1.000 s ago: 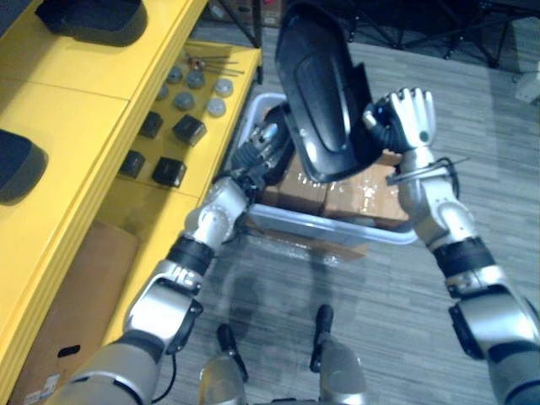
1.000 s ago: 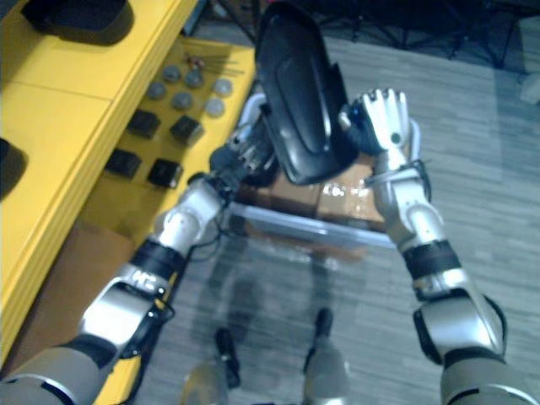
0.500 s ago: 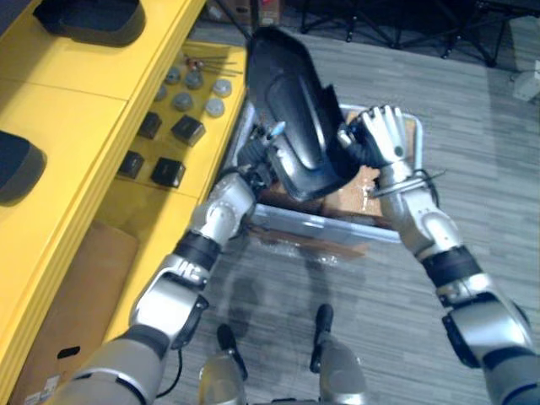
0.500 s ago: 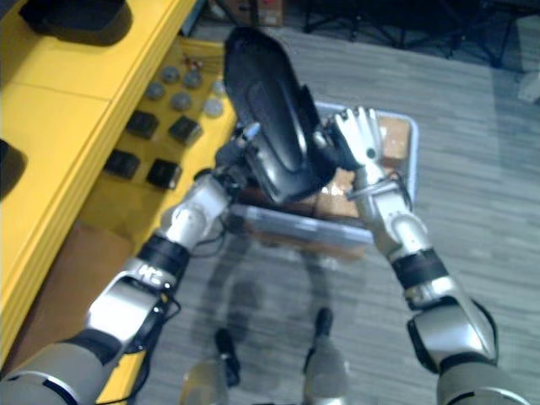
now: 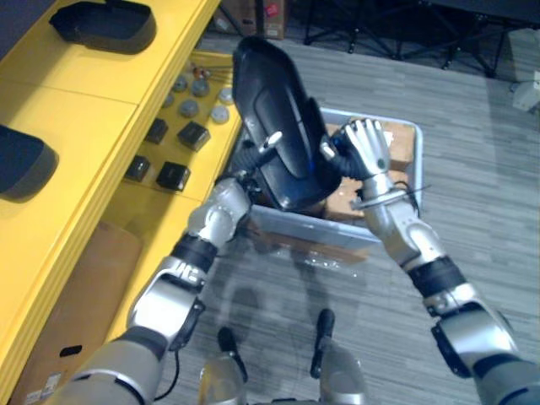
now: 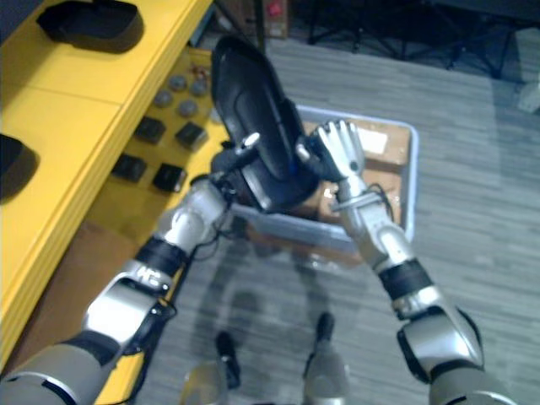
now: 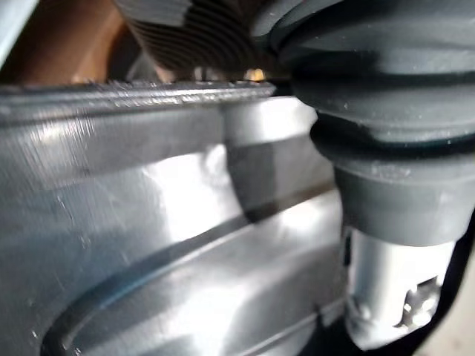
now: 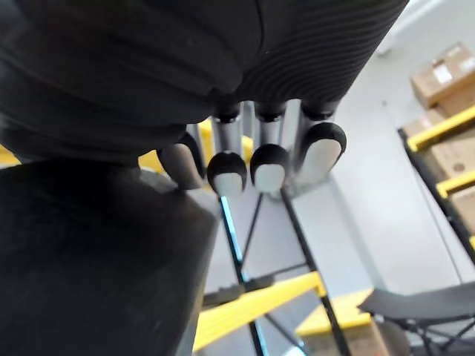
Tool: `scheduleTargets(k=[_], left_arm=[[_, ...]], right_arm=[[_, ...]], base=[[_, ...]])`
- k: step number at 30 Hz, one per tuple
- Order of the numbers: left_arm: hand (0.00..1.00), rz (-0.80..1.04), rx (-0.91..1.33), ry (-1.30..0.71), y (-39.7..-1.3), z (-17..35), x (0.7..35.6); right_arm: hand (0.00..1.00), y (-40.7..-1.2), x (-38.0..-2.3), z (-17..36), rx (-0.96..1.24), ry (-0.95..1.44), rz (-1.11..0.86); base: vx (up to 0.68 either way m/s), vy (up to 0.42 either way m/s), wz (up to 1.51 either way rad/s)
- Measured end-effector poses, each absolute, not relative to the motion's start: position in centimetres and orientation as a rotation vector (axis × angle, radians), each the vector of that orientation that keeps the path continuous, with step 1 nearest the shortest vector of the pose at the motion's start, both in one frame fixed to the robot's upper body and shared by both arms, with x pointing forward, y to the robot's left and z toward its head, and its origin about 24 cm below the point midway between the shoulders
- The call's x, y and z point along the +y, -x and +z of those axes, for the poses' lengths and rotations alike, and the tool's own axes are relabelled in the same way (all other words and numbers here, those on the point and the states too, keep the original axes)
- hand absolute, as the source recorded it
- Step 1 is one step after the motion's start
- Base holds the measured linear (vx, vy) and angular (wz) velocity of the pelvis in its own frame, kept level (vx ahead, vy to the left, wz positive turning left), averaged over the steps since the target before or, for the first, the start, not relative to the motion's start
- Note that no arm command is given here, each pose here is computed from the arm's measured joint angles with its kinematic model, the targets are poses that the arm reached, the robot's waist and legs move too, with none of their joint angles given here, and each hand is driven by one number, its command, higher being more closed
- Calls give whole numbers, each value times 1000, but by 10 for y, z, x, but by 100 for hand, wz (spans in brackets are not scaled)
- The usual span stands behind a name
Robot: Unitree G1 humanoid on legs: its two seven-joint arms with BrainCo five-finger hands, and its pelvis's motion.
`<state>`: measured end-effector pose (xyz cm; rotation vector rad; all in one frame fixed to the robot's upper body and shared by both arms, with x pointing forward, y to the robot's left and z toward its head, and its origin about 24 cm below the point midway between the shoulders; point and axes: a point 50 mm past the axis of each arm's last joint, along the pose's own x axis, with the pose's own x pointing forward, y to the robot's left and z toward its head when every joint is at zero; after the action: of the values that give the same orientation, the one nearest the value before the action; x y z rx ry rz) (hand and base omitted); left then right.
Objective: Walk over and take plastic housings, then place them on the shelf
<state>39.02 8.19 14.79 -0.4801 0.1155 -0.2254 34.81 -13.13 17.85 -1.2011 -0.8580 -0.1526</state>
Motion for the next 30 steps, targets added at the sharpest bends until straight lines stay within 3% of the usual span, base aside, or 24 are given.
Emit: scheduleTargets(k=[9, 10, 21, 30], left_arm=[[100, -231, 63, 488, -388, 143, 86], [100, -233, 56, 493, -387, 141, 87], [100, -234, 22, 299, -371, 122, 82], [100, -154, -184, 135, -352, 129, 92]], right_arm=[[100, -333, -118, 178, -923, 1127, -129], [0, -332, -117, 177, -927, 1120, -130], [0, -320, -113, 153, -841, 948, -107], [0, -308, -110, 137, -679, 502, -118]], base=[[0, 0, 0], [0, 0, 0], [0, 0, 0], [0, 0, 0]])
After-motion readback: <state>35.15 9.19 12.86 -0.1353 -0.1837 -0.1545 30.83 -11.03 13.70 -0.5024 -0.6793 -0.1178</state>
